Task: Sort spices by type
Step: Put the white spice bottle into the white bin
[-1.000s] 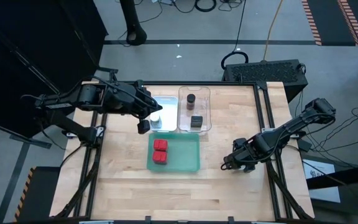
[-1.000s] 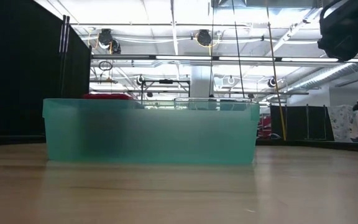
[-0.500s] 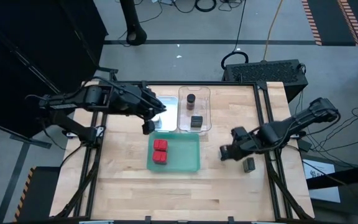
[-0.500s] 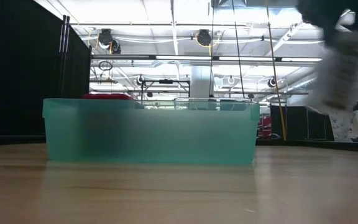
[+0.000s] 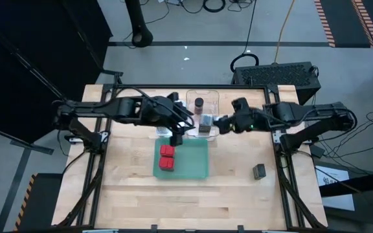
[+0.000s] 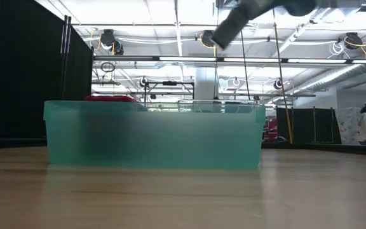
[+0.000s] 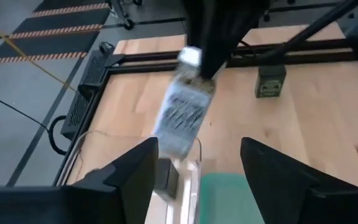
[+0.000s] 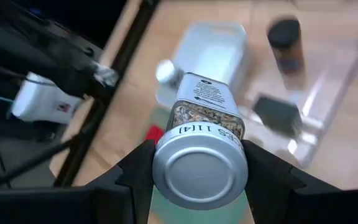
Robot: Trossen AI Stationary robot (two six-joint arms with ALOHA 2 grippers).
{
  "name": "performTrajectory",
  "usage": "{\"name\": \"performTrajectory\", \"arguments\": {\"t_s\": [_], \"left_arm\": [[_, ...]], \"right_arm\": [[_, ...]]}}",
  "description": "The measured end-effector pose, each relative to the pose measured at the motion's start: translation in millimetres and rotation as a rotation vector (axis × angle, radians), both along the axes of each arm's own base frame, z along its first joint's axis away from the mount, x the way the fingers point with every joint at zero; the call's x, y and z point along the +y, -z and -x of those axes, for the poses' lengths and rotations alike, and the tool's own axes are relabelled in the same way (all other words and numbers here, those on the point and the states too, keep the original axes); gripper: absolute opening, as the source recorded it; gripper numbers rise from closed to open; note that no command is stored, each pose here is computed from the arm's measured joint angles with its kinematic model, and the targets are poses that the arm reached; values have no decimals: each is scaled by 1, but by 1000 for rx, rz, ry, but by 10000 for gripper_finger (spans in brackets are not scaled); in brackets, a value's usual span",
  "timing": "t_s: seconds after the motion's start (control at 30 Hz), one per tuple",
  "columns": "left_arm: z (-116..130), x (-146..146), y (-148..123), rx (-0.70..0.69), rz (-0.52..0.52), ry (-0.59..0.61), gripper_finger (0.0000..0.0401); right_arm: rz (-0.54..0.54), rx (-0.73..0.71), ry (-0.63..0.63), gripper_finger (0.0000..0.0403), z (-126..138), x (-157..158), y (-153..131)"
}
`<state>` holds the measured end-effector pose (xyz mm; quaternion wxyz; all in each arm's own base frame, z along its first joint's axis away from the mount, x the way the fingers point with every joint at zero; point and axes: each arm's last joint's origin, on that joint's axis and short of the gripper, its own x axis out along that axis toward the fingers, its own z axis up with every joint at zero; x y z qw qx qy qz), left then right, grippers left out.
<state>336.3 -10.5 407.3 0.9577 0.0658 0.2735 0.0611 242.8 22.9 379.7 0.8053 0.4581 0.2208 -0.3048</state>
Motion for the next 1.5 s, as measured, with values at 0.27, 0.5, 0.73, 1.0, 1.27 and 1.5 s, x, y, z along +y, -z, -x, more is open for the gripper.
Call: {"name": "performTrajectory", "arguments": {"t_s": [0.27,0.5,0.73,1.0,1.27,1.5], "left_arm": [[-24,-1,23,46,-13,-16,240],[-29,5,28,58,-135,-157,240],[-31,3,28,68,-157,6,240],[-37,10,31,65,-186,8,240],[-37,16,32,77,-167,15,240],[-37,17,32,74,-166,14,240]], "right_arm": [[53,-88,-44,175,-17,-19,-6],[37,-82,-88,175,-23,-19,-3],[36,-80,-90,175,-26,-19,-1],[23,-79,-107,175,-26,-18,-1],[22,-78,-108,175,-26,-18,-1],[24,-76,-108,175,-26,-18,0]]}}
